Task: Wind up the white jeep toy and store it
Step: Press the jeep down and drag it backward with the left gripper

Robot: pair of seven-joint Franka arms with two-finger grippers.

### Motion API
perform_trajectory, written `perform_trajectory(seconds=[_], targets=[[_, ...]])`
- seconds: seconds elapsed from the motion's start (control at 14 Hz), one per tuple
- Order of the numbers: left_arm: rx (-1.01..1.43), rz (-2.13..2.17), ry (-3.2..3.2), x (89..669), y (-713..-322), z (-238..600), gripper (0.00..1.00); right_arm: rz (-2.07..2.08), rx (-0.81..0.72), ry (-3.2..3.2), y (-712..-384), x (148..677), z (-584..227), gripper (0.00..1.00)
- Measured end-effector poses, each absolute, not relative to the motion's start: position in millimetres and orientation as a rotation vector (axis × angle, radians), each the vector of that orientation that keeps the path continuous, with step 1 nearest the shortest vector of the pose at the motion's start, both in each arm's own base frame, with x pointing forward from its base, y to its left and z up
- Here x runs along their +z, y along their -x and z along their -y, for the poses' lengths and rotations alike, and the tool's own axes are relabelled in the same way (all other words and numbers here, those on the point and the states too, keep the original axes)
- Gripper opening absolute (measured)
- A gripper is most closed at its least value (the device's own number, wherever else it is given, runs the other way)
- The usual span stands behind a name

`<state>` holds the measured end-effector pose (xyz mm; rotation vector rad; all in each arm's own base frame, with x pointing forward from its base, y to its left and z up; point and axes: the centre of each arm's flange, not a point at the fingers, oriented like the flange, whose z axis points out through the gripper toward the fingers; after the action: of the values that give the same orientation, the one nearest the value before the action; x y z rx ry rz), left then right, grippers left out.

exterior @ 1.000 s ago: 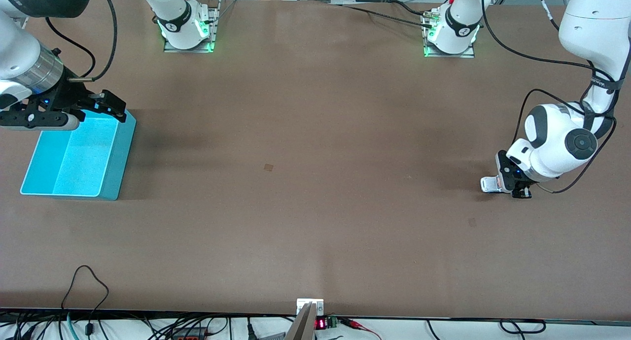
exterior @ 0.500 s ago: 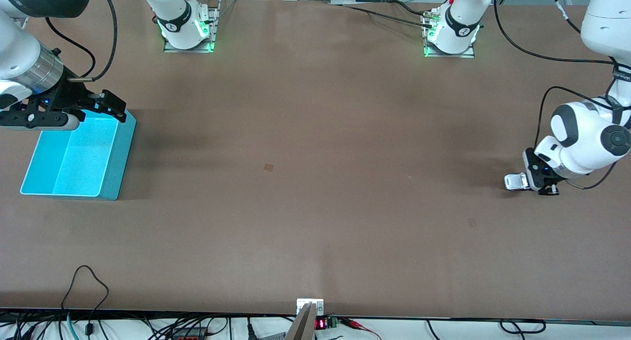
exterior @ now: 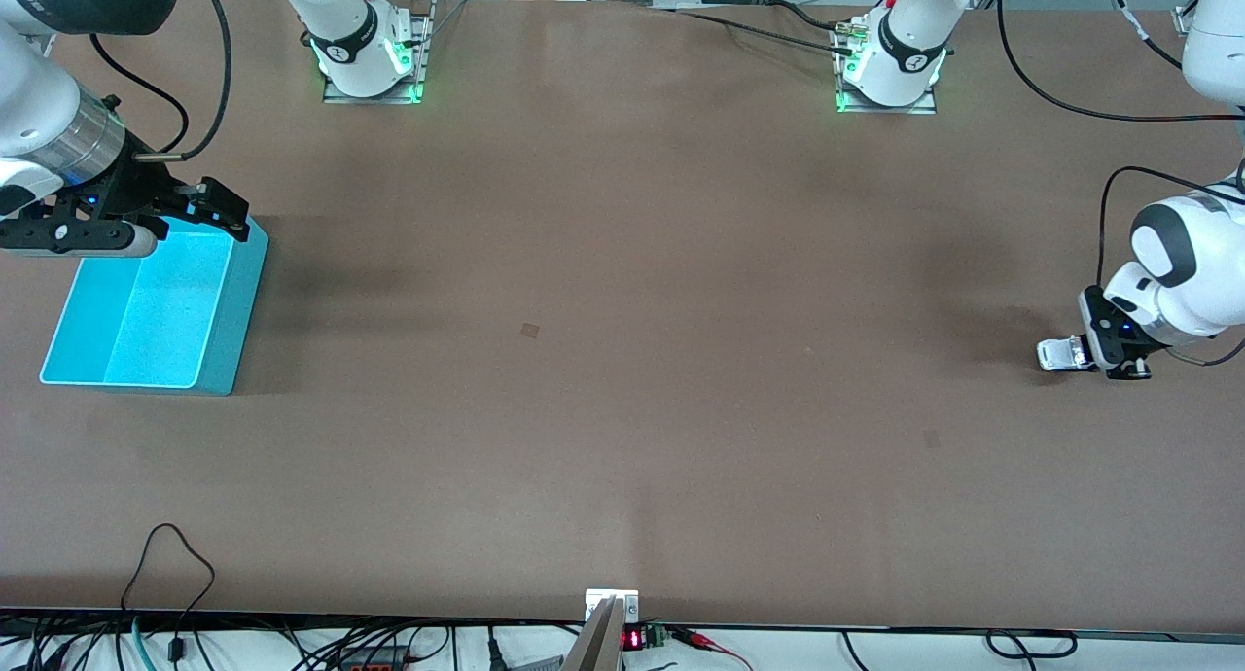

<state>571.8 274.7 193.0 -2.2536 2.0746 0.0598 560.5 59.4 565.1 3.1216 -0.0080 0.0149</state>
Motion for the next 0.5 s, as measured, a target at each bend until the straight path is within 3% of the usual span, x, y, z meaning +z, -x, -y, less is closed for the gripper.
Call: perform_trajectory(seconds=[0.5], targets=[[0.060, -2.070, 2.249, 193, -568, -303, 0.52, 0.008, 0.015, -3.122, -560, 565, -59, 1.00]])
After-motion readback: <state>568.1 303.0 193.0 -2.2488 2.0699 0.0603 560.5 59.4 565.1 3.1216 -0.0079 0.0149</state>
